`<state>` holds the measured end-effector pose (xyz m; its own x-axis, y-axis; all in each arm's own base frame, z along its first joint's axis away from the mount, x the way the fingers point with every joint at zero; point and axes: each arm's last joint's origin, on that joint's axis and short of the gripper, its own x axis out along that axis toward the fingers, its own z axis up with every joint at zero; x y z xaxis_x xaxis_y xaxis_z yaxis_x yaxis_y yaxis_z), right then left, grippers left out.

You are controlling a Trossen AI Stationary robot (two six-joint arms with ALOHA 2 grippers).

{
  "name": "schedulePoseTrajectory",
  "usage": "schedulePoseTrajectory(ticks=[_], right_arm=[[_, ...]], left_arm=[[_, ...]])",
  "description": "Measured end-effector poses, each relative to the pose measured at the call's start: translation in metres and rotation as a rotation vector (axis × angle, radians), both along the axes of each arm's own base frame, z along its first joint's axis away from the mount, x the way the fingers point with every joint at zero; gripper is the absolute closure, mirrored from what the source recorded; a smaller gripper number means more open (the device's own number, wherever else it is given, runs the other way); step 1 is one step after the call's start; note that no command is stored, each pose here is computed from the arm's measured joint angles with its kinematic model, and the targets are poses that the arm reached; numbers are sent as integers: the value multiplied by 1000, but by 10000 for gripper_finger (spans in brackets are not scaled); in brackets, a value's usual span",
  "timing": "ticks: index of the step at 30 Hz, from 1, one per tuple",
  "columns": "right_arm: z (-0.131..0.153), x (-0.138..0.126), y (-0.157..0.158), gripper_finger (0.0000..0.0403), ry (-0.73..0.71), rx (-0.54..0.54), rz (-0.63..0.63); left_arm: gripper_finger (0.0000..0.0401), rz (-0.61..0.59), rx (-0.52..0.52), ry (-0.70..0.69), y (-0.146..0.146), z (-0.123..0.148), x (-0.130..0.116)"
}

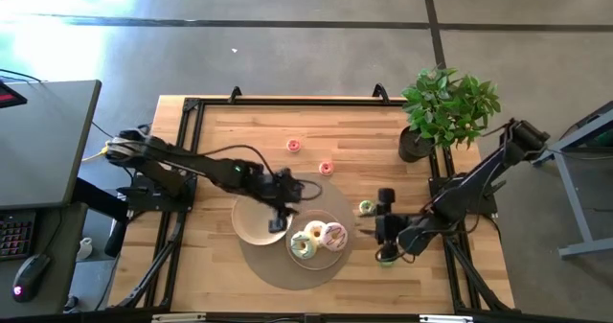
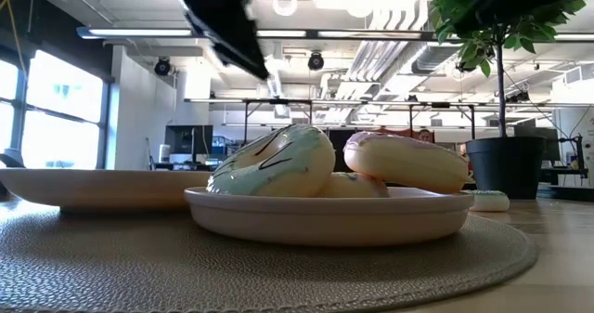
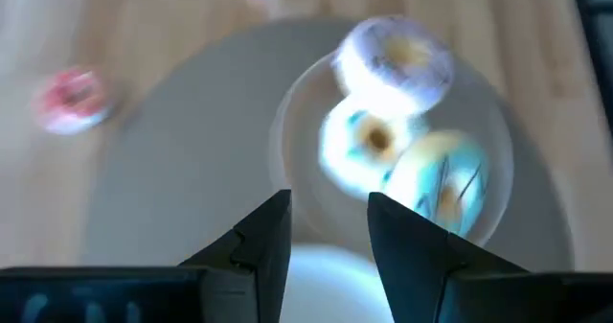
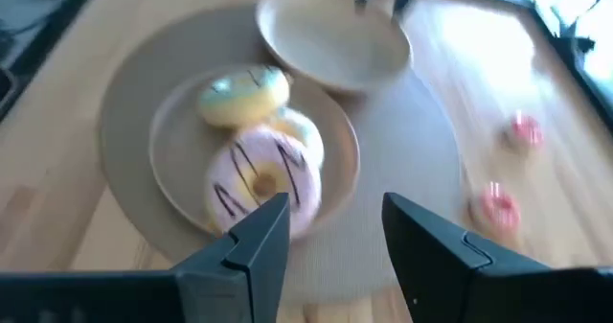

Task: Pick & Place donuts
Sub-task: Put the bottom small green donut on the top white plate

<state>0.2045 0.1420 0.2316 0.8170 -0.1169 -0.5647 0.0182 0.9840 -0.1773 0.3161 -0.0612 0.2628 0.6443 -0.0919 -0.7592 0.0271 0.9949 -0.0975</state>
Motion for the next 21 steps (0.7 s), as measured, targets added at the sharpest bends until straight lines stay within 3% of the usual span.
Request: schedulePoseTrajectory(ticks=[3, 5, 11, 15, 21], right_arm=[[-6, -5, -9, 238, 80, 37, -89], [-13, -5, -13, 238, 111, 72, -133], [-39, -7, -25, 238, 207, 158, -166], [-53, -12, -33, 238, 262, 215, -233], [-59, -19, -25, 238, 452, 476, -152]], left_arm=[[264, 8, -1, -15, 2, 27, -12], [264, 18, 27, 47, 6, 39, -29], [264, 46, 70, 63, 17, 76, -75], [264, 166, 150, 104, 26, 86, -107], [264, 283, 164, 41, 36, 76, -143]])
